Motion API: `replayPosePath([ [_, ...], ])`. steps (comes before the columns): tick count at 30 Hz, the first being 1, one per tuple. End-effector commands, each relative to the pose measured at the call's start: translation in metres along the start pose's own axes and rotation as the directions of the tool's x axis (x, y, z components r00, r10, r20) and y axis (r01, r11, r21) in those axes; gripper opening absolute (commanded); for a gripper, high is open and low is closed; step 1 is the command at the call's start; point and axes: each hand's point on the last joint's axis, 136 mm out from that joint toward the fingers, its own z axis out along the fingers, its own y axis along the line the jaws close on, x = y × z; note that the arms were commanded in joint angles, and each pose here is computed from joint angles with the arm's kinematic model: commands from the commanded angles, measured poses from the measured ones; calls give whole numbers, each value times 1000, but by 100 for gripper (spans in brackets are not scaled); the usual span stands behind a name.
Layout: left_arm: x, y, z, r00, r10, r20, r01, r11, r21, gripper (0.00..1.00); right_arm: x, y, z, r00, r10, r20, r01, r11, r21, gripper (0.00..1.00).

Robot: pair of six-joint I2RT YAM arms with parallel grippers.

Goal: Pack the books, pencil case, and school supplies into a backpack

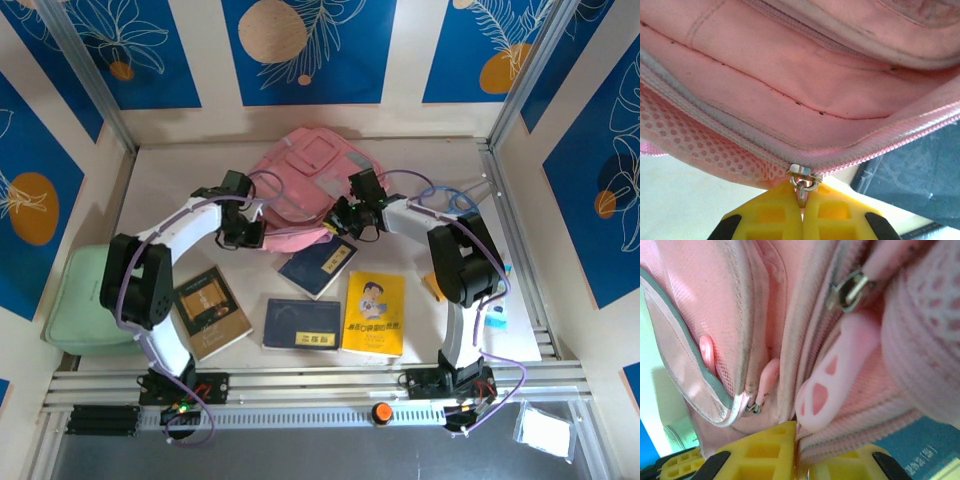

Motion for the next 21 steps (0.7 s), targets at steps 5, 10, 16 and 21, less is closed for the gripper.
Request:
replayPosePath([
  [5,41,-46,-17,997,15,-70,-5,990,140,0,-27,21,10,993,-109,36,110,994,-17,13],
  [10,37,-82,-8,995,64,-73,-49,980,193,0,-43,18,9,992,-114,63,113,994,10,15],
  [16,18,-99,2,995,70,-76,-50,971,232,0,-46,7,-24,995,-44,85,43,999,9,33],
  [21,14,-105,8,993,78,-92,-53,965,256,0,-16,-7,-44,998,39,41,-40,999,17,52],
])
